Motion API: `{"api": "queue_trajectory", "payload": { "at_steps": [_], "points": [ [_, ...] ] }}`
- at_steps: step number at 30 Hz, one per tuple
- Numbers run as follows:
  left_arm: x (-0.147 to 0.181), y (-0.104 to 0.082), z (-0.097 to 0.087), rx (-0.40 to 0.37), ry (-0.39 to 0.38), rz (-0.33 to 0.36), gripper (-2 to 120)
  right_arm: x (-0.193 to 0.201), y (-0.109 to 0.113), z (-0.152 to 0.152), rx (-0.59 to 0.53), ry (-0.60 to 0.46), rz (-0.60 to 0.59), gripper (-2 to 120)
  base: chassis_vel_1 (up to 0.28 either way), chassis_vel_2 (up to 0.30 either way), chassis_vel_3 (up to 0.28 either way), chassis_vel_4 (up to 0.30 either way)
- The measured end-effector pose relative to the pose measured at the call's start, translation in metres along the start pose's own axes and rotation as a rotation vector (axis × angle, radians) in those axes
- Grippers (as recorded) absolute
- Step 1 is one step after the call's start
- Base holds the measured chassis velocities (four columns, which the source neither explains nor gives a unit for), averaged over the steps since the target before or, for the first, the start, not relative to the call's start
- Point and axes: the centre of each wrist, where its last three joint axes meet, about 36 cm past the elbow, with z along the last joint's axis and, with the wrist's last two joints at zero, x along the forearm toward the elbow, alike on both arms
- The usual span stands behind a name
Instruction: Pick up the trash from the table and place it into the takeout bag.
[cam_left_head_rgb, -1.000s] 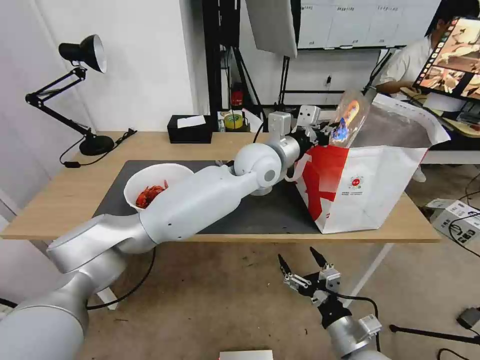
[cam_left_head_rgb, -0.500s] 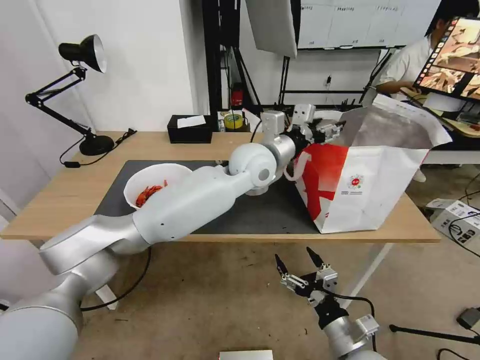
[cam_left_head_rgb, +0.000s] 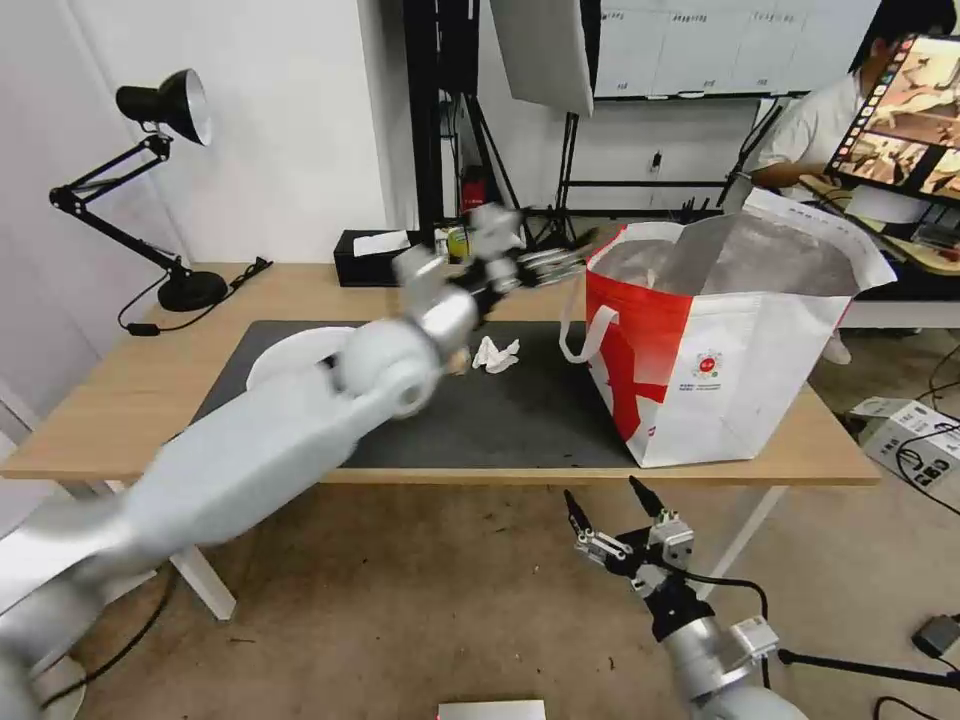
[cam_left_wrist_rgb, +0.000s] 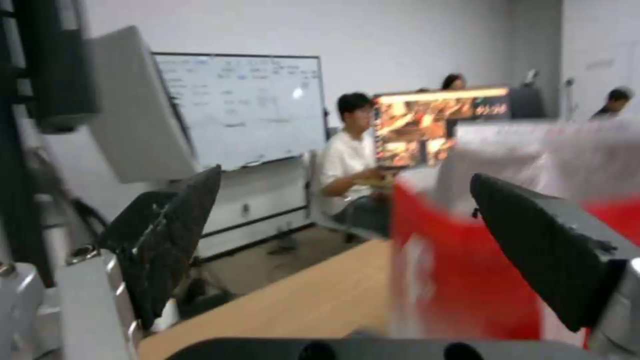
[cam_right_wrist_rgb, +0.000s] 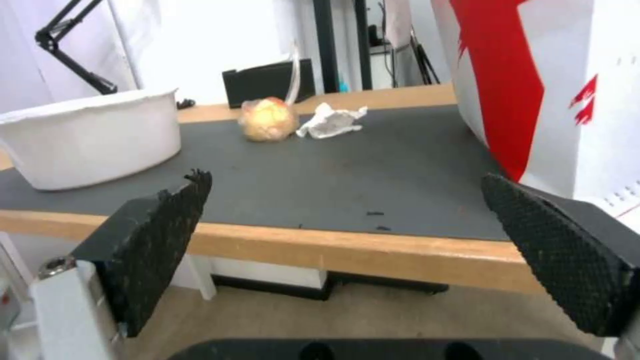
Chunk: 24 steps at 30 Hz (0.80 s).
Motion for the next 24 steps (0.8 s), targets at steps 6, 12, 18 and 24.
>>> {"api": "queue_trajectory", "payload": {
  "at_steps": [6,12,18,24],
  "points": [
    [0.075,0.01,0.021,-0.051,0.039,-0.032,100,-0.001,0.001,0.004,0.0,0.003,-0.003,100,0.0,0.0,0.0,0.0],
    [0.139,0.003,0.023,-0.051,0.048,-0.122,100,-0.003,-0.002,0.006,0.005,-0.002,-0.002,100,0.0,0.0,0.0,0.0],
    [0.178,-0.009,0.025,-0.063,0.057,-0.148,100,-0.003,-0.001,0.007,0.003,-0.008,-0.003,100,0.0,0.0,0.0,0.0],
    [0.206,-0.023,0.034,-0.055,0.053,-0.201,100,-0.003,-0.002,0.006,0.005,-0.013,0.0,100,0.0,0.0,0.0,0.0]
  ]
}}
